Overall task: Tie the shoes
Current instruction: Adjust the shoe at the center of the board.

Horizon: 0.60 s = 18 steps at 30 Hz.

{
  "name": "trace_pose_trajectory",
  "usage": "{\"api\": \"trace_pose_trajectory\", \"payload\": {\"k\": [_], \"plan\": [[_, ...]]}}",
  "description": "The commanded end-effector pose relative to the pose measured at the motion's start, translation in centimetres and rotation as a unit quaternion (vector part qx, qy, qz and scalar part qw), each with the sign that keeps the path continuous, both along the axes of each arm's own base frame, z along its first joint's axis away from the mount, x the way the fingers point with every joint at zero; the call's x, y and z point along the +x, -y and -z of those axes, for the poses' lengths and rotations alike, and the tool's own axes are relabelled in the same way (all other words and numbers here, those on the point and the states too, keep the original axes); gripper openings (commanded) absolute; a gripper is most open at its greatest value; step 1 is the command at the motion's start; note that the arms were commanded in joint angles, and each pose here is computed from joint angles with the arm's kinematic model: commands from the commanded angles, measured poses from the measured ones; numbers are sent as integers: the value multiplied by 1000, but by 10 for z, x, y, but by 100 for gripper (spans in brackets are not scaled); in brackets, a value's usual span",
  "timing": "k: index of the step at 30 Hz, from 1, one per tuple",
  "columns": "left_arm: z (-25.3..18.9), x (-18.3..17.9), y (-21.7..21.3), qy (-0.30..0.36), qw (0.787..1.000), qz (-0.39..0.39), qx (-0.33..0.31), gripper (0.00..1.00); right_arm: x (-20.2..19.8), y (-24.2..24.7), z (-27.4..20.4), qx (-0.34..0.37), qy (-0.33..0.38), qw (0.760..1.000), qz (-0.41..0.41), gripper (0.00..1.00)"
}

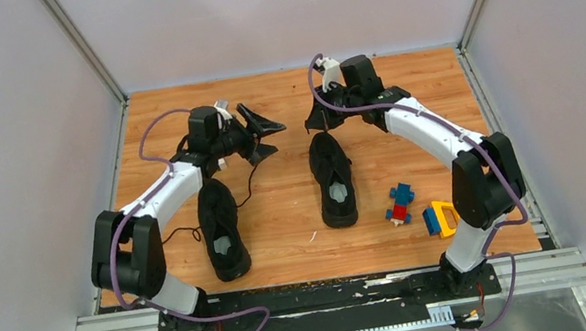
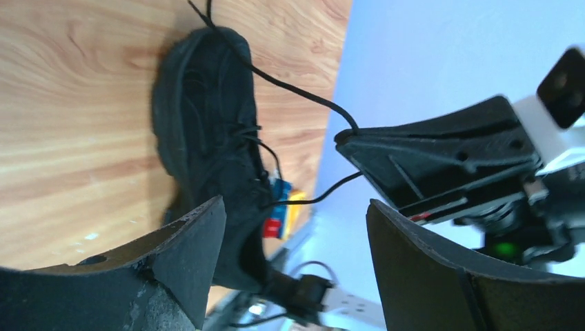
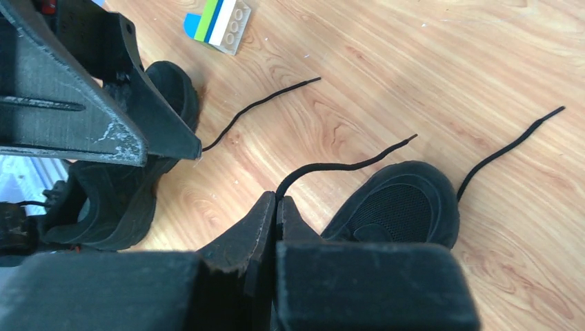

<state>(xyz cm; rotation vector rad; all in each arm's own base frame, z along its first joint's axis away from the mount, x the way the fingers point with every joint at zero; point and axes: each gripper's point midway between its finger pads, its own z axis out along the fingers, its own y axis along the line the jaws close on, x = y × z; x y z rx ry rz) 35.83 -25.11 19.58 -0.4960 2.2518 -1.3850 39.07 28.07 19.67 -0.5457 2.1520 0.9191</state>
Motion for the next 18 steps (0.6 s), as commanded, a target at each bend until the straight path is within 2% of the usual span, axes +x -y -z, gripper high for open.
{"api": "trace_pose_trajectory", "payload": {"k": [1,3,6,11,15,18], "plan": [[-25,8,18,-120,986,-30,-109,83,14,-7,-24,-16,78,997,-2,0],[-23,10,22,-154,980,-38,-120,81,9,-11,-22,-22,81,996,-7,0],[-13,11,31,-242,959,-62,-138,79,4,-17,-23,-27,88,996,-13,0],[-4,25,46,-275,947,-68,-151,76,1,-21,-24,-28,88,996,-16,0],[13,26,52,-314,936,-77,-137,72,-3,-21,-29,-25,91,995,-18,0],[15,26,60,-318,935,-72,-138,67,-3,-19,-28,-28,90,995,-16,0]]}}
